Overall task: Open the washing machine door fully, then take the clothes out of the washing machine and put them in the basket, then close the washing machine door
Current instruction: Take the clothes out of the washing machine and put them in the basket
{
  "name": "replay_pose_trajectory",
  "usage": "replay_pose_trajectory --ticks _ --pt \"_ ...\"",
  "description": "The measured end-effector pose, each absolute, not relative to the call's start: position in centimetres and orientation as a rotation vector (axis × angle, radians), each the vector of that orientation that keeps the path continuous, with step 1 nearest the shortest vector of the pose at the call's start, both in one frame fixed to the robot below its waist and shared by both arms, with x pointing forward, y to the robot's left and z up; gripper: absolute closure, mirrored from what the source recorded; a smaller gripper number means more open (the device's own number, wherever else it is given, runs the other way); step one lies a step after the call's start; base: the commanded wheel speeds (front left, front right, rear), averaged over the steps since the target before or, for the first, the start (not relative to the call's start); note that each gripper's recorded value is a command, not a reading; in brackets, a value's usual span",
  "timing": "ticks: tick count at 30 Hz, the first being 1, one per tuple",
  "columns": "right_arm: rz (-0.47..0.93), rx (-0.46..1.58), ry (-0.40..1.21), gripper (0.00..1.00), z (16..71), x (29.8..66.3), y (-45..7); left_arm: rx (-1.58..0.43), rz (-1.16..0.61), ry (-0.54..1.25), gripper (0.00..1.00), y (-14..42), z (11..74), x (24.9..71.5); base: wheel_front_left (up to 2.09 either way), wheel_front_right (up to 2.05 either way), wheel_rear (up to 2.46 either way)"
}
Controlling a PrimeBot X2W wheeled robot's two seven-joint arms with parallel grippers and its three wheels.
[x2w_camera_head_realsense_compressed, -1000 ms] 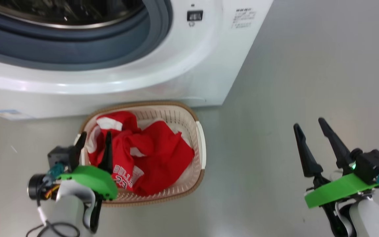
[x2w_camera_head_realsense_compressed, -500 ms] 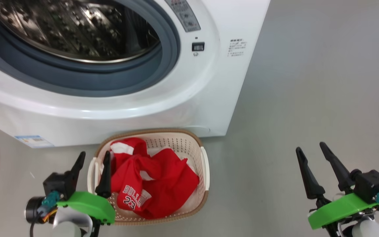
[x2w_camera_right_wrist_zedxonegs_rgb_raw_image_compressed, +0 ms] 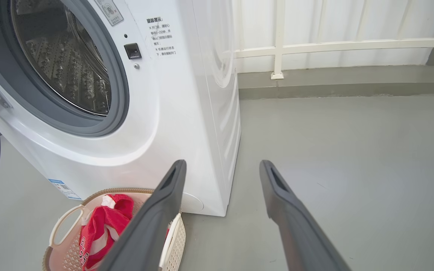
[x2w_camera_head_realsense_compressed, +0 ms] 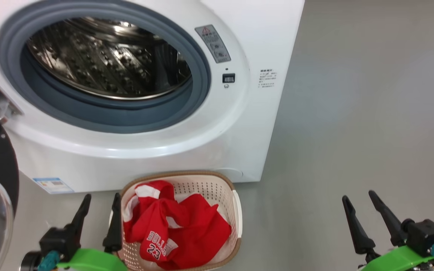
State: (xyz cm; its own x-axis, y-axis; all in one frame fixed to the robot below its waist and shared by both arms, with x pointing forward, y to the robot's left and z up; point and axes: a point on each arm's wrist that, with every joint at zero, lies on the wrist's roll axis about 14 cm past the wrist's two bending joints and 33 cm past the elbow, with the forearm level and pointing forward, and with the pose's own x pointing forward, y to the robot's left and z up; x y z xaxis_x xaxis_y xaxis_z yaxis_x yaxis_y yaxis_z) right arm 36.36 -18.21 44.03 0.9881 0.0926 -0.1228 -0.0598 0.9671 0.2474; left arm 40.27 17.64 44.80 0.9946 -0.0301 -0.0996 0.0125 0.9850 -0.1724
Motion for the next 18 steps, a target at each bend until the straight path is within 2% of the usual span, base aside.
replay_pose_trajectory --ticks 18 --pt "0.054 0.242 0.140 0.00 44.0 32.8 -19.1 -0.152 0.016 0.009 0.00 19.2 47.6 35.4 0.00 0.00 0.00"
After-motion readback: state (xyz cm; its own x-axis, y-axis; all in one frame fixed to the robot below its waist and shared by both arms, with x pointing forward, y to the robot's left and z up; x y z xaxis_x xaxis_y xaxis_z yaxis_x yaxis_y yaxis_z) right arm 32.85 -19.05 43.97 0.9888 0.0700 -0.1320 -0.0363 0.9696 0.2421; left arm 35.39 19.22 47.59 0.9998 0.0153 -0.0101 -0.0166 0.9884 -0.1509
